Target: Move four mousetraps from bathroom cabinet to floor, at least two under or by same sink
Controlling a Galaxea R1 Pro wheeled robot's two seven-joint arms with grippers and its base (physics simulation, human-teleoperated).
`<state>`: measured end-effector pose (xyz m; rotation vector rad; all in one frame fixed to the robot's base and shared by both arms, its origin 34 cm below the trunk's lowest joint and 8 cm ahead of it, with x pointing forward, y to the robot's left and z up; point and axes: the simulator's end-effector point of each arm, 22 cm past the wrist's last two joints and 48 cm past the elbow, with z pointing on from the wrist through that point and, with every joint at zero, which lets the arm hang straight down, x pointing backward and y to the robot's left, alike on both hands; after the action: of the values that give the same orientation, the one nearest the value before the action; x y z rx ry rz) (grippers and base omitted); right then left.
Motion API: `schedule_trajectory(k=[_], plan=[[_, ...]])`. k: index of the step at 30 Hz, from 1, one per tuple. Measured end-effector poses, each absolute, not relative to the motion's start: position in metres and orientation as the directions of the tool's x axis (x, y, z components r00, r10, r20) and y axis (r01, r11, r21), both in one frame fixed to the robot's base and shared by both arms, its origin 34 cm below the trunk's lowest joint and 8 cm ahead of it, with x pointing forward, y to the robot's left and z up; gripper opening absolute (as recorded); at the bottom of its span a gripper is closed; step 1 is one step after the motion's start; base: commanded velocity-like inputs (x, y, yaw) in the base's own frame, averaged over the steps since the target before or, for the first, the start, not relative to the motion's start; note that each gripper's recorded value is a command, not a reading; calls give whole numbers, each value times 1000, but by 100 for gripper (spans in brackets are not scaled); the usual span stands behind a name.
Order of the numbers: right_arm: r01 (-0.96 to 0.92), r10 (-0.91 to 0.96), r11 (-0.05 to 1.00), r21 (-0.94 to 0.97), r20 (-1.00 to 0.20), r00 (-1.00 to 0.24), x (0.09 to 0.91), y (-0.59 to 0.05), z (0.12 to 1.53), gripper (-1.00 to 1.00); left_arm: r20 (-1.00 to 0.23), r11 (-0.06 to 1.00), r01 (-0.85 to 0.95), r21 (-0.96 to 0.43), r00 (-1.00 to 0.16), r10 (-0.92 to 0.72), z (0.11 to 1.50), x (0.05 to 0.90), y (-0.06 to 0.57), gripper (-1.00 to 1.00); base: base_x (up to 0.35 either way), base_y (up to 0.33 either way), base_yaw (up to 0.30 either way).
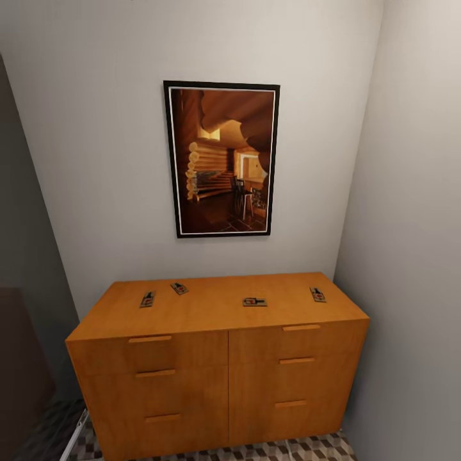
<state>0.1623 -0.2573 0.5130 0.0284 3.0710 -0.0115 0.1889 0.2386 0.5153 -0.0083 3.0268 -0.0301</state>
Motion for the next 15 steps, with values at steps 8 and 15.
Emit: schedule_trajectory(k=[8,15], plan=[[17,17,1000,-7,-70,-997,162,-257,514,100,-114,1000,-5,-24,-993,-8,517,189,235,100,0,0,0],[18,18,1000,-7,-70,-997,161,-257,524,100,-113,1000,-6,-25,-994,-9,526,187,235,100,0,0,0]])
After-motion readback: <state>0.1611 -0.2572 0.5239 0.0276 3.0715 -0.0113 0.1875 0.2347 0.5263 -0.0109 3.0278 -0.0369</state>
